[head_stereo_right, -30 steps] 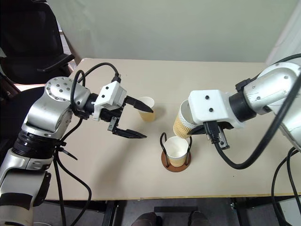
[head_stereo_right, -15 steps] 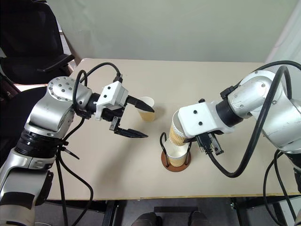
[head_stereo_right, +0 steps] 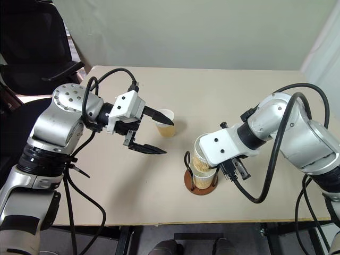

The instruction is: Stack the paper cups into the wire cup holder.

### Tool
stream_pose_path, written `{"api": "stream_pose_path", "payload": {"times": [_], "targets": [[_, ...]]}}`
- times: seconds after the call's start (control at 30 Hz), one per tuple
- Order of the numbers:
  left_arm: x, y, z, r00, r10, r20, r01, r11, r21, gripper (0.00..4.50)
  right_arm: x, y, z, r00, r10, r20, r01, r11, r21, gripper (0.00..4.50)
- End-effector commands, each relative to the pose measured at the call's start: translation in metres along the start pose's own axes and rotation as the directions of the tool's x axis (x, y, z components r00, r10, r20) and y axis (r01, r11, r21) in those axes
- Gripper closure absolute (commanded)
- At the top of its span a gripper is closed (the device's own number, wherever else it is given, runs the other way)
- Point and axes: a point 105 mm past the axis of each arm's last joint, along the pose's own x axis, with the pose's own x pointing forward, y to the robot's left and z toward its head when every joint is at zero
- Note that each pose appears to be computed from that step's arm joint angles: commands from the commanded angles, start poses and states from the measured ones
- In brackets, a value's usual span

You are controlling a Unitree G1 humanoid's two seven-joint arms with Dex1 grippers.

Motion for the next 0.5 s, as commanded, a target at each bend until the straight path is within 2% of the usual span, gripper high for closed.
{"api": "stream_pose_path", "payload": {"times": [0.03, 0.23, 0.3, 0.37, 0.43, 0.5], "targets": [[-0.006, 0.005, 0.009, 0.999, 0.035, 0.010, -0.035, 0.998, 0.046, 0.00, -0.006, -0.003, 0.004, 0.999, -0.031, -0.006, 0.031, 0.999, -0.020, 3.58], [-0.003, 0.007, 0.008, 0.999, 0.031, 0.016, -0.032, 0.998, 0.051, 0.00, -0.020, -0.009, 0.009, 0.998, -0.067, 0.008, 0.067, 0.998, -0.001, 1.50], [-0.002, 0.008, 0.006, 0.999, 0.033, 0.014, -0.033, 0.998, 0.055, 0.00, -0.035, -0.019, 0.008, 0.991, -0.130, 0.006, 0.130, 0.991, 0.027, 0.88], [-0.002, 0.010, 0.005, 0.999, 0.046, 0.004, -0.046, 0.997, 0.067, 0.00, -0.051, -0.030, 0.004, 0.979, -0.204, 0.002, 0.204, 0.977, 0.066, 0.88], [-0.005, 0.019, 0.001, 0.994, 0.105, -0.025, -0.102, 0.990, 0.102, 0.00, -0.078, -0.045, -0.005, 0.944, -0.329, -0.017, 0.327, 0.933, 0.149, 0.88], [-0.008, 0.026, -0.001, 0.987, 0.150, -0.048, -0.143, 0.981, 0.132, 0.00, -0.093, -0.051, -0.011, 0.919, -0.394, -0.027, 0.392, 0.898, 0.201, 0.88]]}}
